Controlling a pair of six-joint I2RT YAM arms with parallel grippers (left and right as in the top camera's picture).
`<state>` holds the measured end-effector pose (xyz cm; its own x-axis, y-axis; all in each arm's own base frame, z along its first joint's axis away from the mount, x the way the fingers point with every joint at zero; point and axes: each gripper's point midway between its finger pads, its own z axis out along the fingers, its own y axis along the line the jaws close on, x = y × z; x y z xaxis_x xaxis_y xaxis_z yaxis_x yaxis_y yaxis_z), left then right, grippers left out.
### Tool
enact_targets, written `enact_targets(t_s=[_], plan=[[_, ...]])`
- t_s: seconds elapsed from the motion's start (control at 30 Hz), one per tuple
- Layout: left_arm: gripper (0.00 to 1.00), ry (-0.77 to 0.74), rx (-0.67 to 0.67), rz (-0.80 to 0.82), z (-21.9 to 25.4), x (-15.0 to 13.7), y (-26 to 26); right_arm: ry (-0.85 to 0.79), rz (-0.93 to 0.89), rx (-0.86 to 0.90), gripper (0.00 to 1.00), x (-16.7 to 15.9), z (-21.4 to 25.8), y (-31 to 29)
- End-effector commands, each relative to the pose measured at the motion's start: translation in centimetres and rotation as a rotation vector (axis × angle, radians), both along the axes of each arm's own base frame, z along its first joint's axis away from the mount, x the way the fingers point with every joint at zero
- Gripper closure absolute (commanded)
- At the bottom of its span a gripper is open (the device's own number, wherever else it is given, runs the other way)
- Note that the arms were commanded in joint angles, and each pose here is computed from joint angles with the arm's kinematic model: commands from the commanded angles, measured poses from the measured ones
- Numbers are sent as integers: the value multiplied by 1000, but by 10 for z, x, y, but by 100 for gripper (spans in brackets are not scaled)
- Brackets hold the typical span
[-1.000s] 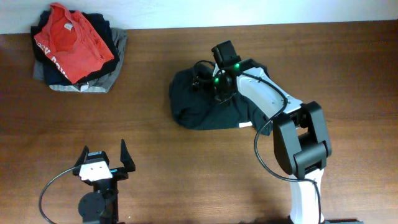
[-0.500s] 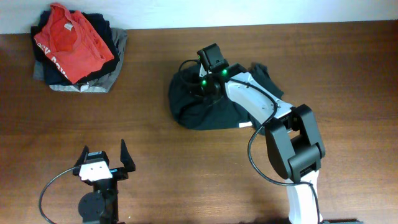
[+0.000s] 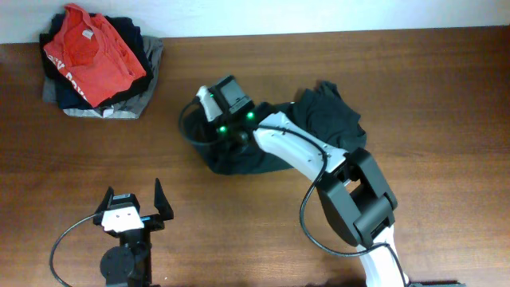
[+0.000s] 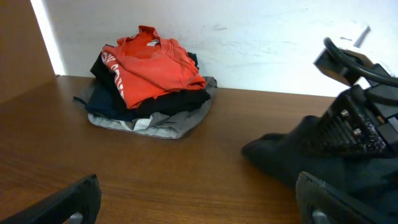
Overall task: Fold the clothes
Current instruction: 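Pull the shirt edge leftward toward the left gripper with right gripper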
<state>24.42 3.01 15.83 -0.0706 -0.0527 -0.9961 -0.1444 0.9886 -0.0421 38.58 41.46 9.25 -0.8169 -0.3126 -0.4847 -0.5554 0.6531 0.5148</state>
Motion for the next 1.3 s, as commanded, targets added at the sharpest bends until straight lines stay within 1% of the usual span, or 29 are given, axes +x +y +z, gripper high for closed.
enact_targets(t_s=[0.0,0.03,0.07,0.1,0.13,0.17,0.27,0.37,0.4,0.47,0.53,0.6,0.67,0.73,0.8,0.83,0.87,1.0,1.07,1.17,1.27], plan=[[1,-5,-9,-11,-1,0,-3,-30,99,53,88,-15,15,24],[1,-5,-9,-11,-1,0,-3,-33,106,55,79,-17,17,27],[1,-5,-9,-11,-1,0,-3,-35,111,58,57,-19,18,30],[1,-5,-9,-11,-1,0,-3,-36,116,59,49,-21,19,32],[1,-5,-9,-11,-1,0,-3,-35,119,58,39,-22,20,33],[1,-5,-9,-11,-1,0,-3,-33,121,56,34,-23,20,33],[1,-5,-9,-11,-1,0,-3,-31,126,41,33,-24,21,32],[1,-5,-9,-11,-1,0,-3,-58,62,-48,32,-13,21,18],[1,-5,-9,-11,-1,0,-3,-75,32,-86,29,-8,23,11],[1,-5,-9,-11,-1,0,-3,-124,-24,-161,20,4,33,-5],[1,-5,-9,-11,-1,0,-3,-172,-93,-231,13,16,50,-23],[1,-5,-9,-11,-1,0,-3,-200,-146,-285,0,25,65,-40],[1,-5,-9,-11,-1,0,-3,-197,-170,-312,1,29,76,-52],[1,-5,-9,-11,-1,0,-3,-146,-211,-327,1,30,76,-65],[1,-5,-9,-11,-1,0,-3,-69,-270,-349,1,28,68,-82],[1,-5,-9,-11,-1,0,-3,4,-277,-368,1,24,56,-93],[1,-5,-9,-11,-1,0,-3,39,-268,-363,1,22,49,-96],[1,-5,-9,-11,-1,0,-3,165,-211,-303,1,11,25,-92],[1,-5,-9,-11,-1,0,-3,252,-151,-226,1,2,12,-77],[1,-5,-9,-11,-1,0,-3,302,-93,-145,1,-4,5,-57],[1,-5,-9,-11,-1,0,-3,369,-118,-125,1,-8,-6,-47]])
